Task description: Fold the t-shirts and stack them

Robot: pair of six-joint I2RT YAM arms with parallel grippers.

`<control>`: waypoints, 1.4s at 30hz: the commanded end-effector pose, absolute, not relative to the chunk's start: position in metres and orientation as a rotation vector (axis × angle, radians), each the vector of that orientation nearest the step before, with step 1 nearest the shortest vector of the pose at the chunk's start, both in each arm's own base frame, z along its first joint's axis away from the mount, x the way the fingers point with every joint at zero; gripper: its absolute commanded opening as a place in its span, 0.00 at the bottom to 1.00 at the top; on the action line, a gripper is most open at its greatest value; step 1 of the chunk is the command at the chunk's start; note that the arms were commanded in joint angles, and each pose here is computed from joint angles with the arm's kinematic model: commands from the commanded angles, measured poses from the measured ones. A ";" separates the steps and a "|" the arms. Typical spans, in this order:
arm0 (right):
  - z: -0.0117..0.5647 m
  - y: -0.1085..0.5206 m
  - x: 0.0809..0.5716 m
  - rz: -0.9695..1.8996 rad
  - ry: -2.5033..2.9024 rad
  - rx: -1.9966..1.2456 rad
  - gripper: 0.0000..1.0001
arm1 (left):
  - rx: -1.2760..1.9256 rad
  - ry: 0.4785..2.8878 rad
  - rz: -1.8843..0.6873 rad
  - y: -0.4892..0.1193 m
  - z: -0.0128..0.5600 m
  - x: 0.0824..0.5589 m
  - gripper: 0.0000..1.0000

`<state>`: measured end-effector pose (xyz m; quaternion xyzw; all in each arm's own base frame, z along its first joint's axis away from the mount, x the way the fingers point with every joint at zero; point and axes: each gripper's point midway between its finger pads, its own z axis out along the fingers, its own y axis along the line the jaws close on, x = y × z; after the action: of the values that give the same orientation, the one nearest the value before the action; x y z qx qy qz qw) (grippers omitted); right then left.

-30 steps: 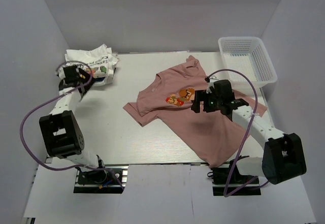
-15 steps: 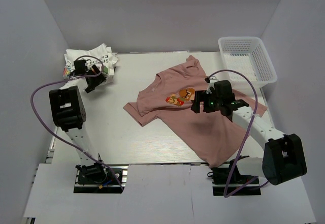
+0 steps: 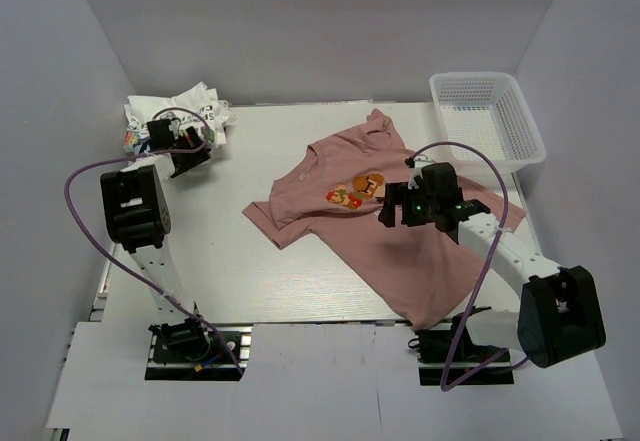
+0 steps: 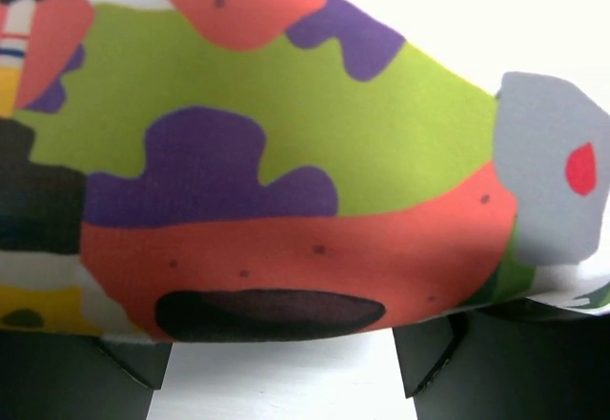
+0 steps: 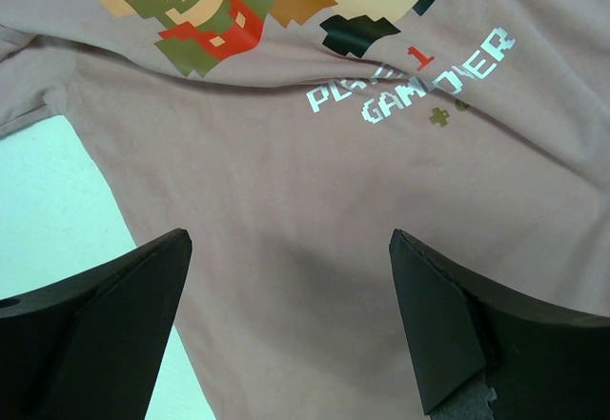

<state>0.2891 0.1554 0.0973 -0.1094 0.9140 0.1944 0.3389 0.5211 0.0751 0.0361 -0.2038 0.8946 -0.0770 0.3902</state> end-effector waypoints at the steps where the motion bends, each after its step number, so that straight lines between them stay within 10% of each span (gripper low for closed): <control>1: 0.107 0.160 0.290 0.534 2.338 -0.299 0.90 | -0.468 2.212 -0.090 0.099 0.051 0.533 0.88; 20: 0.095 0.112 0.282 0.309 2.377 0.173 0.90 | -0.011 2.139 -0.731 -0.109 0.194 0.420 1.00; 42: 0.020 0.078 0.250 0.011 2.661 0.114 0.90 | 0.692 2.337 -0.633 -0.322 0.042 0.522 1.00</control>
<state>0.2430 0.0708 0.0184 0.0762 0.9706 -0.0112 0.2279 0.5164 -0.3300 0.0442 0.2399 0.8861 -0.2546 0.3039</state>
